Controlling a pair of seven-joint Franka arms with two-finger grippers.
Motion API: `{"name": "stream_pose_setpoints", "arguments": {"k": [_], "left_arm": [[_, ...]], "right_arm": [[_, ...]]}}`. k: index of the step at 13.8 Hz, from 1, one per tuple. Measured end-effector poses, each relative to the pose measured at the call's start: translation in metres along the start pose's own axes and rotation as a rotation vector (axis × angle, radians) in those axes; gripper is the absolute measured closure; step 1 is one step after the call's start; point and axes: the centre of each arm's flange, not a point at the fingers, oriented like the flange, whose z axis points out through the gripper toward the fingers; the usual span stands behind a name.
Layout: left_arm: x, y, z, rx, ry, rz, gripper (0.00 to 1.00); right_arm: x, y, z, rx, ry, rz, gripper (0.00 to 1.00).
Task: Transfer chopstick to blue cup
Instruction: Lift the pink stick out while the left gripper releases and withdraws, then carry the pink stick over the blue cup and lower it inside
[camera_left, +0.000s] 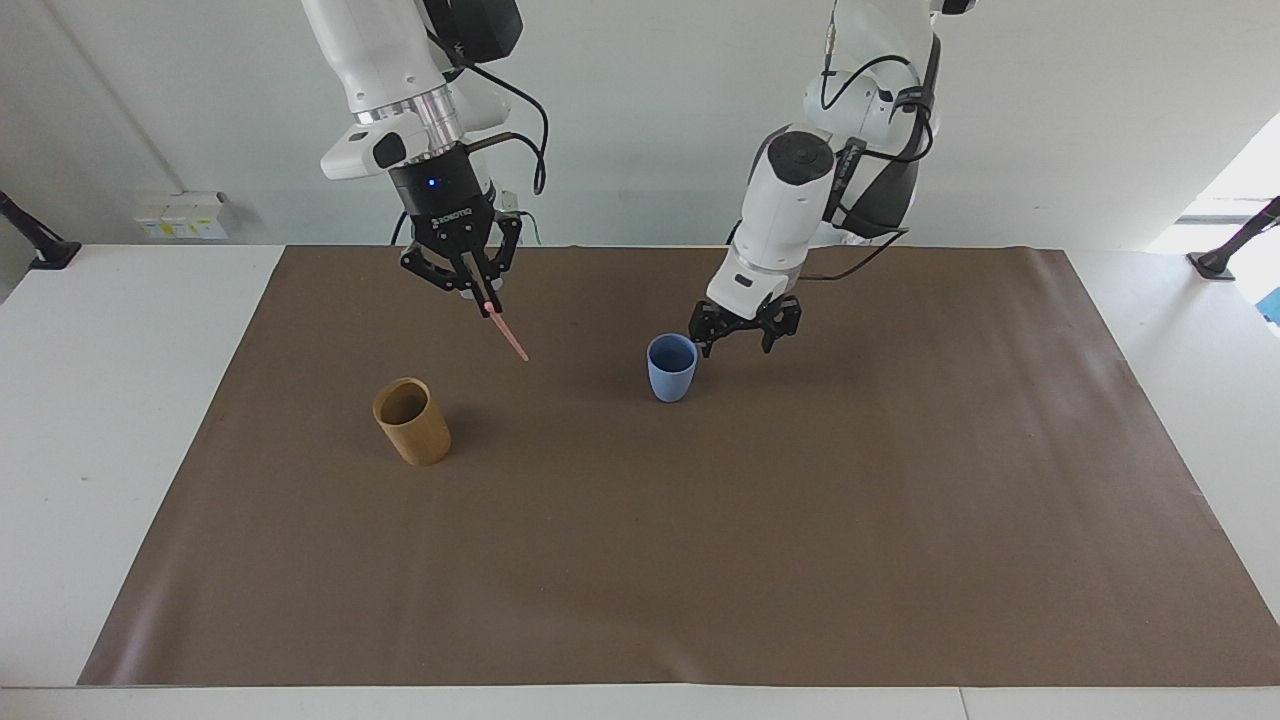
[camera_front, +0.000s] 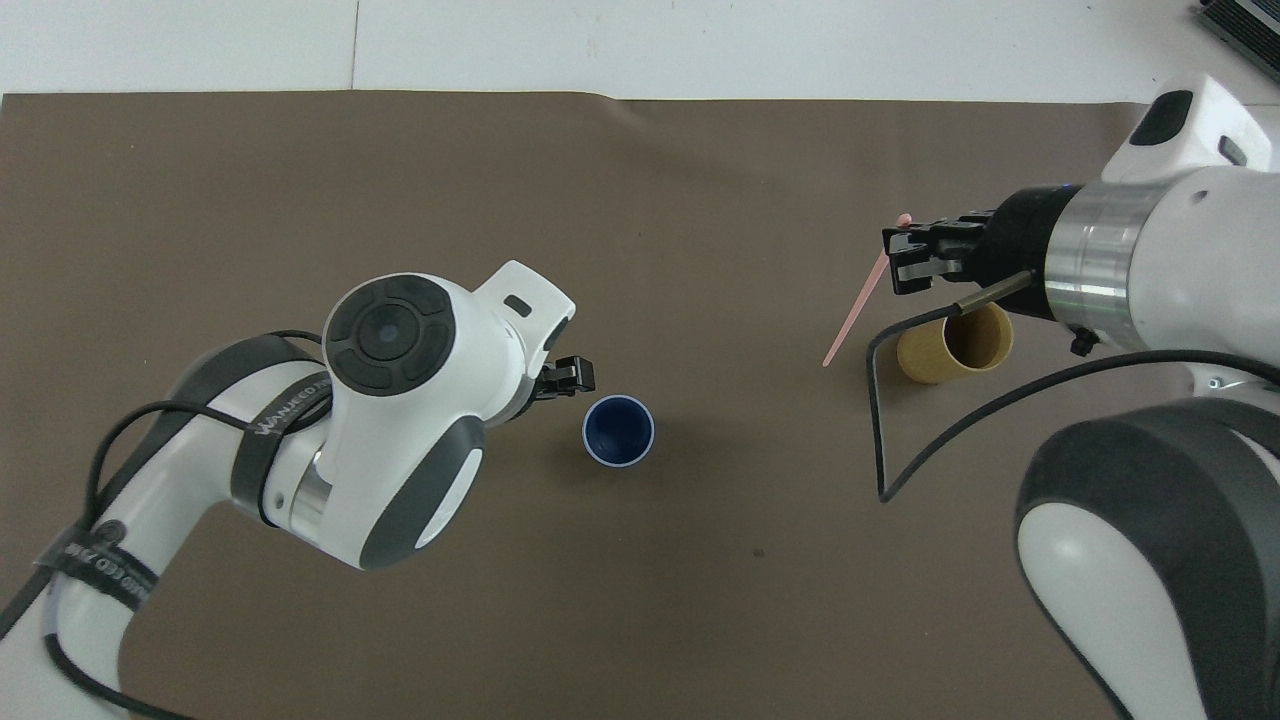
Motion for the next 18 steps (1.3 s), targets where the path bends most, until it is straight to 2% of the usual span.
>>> {"name": "stream_pose_setpoints", "arguments": {"k": [4,8,12,16,18], "left_arm": [[0.018,-0.076,-0.054,0.010,-0.001,0.037,0.00],[0.042,-0.154,-0.063,0.027,-0.033,0.098,0.00],[0.057,-0.213,-0.075,0.027,-0.037,0.122,0.00],[0.059,-0.232,-0.128,0.039,-0.046,0.146,0.00],[0.056,-0.238,-0.159,0.064,-0.046,0.158,0.00]], "right_arm": [[-0.015,-0.050,0.016,0.032,-0.004,-0.036,0.91],[-0.033,-0.127,0.041,0.073,-0.008,-0.022,0.91],[-0.042,-0.166,0.056,0.050,-0.004,-0.005,0.91],[-0.039,-0.185,0.097,0.032,0.049,-0.074,0.91],[-0.042,-0.194,0.115,0.035,0.042,-0.091,0.91]]}}
